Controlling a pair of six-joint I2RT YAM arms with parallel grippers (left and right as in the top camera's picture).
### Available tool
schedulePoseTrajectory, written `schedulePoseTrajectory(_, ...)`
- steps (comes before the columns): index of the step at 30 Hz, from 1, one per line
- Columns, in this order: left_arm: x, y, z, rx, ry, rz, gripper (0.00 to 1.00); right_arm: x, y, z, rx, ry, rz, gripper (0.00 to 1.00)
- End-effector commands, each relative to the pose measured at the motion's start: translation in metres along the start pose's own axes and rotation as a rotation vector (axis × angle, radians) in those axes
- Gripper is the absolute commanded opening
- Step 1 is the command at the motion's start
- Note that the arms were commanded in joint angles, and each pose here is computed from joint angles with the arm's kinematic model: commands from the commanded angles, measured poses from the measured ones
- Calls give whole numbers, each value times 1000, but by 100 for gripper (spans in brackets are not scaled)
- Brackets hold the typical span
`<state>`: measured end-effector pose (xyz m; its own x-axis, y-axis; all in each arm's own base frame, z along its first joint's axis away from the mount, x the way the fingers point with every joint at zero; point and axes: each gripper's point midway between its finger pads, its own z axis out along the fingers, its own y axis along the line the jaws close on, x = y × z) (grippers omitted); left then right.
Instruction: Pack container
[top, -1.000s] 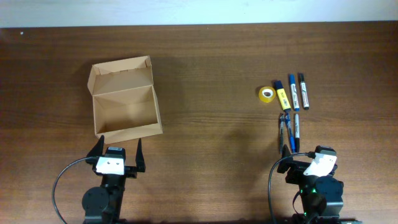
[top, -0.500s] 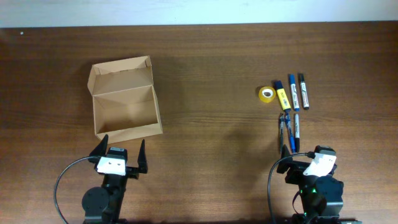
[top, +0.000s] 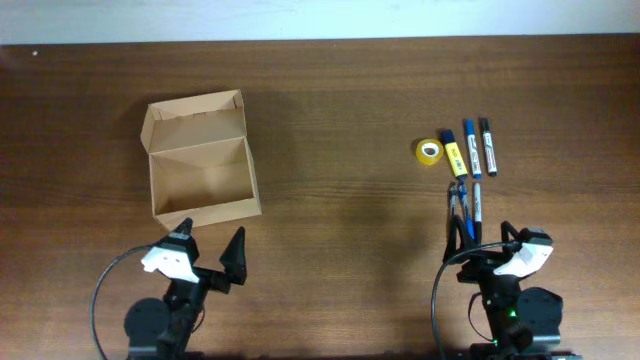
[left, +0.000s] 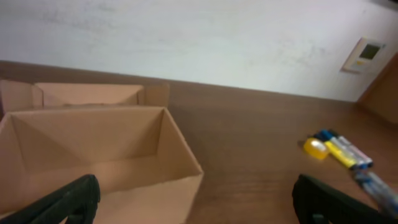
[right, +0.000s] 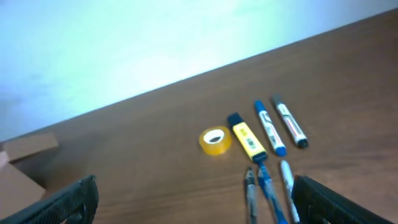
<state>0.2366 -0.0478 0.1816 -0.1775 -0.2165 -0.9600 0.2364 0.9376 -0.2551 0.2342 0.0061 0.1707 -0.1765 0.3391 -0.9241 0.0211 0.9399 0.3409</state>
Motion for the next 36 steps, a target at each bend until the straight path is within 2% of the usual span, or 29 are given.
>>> schedulePoseTrajectory(1, -31, -6, -1, -8, 7, -30, 100, -17, 10, 0, -19, 15, -23, 99)
schedulePoseTrajectory(5, -61, -7, 13, -37, 67, 4, 100, -43, 11, 10, 40, 100, -127, 99)
schedulePoseTrajectory(9, -90, -7, 35, -56, 187, 85, 100, -84, -3, 31, 152, 232, -183, 99)
schedulePoseTrajectory(13, -111, -4, 60, -60, 311, 154, 100, -130, -38, 54, 303, 361, -108, 99)
schedulePoseTrajectory(18, -121, 1, 88, -59, 436, 180, 100, -168, -92, 71, 440, 492, 23, 99)
schedulePoseTrajectory(22, -100, 4, 102, -39, 522, 137, 99, -176, -130, 71, 530, 575, 108, 99)
schedulePoseTrajectory(26, -75, -23, 95, 131, 625, 47, 100, -169, -151, 70, 573, 614, 152, 99)
schedulePoseTrajectory(30, -72, -44, 88, 244, 648, -5, 100, -160, -160, 68, 590, 647, 176, 99)
schedulePoseTrajectory(33, -73, -43, 89, 239, 643, 0, 100, -159, -162, 69, 593, 651, 177, 99)
schedulePoseTrajectory(36, -68, -32, 90, 164, 664, -19, 81, -159, -162, 69, 593, 651, 177, 99)
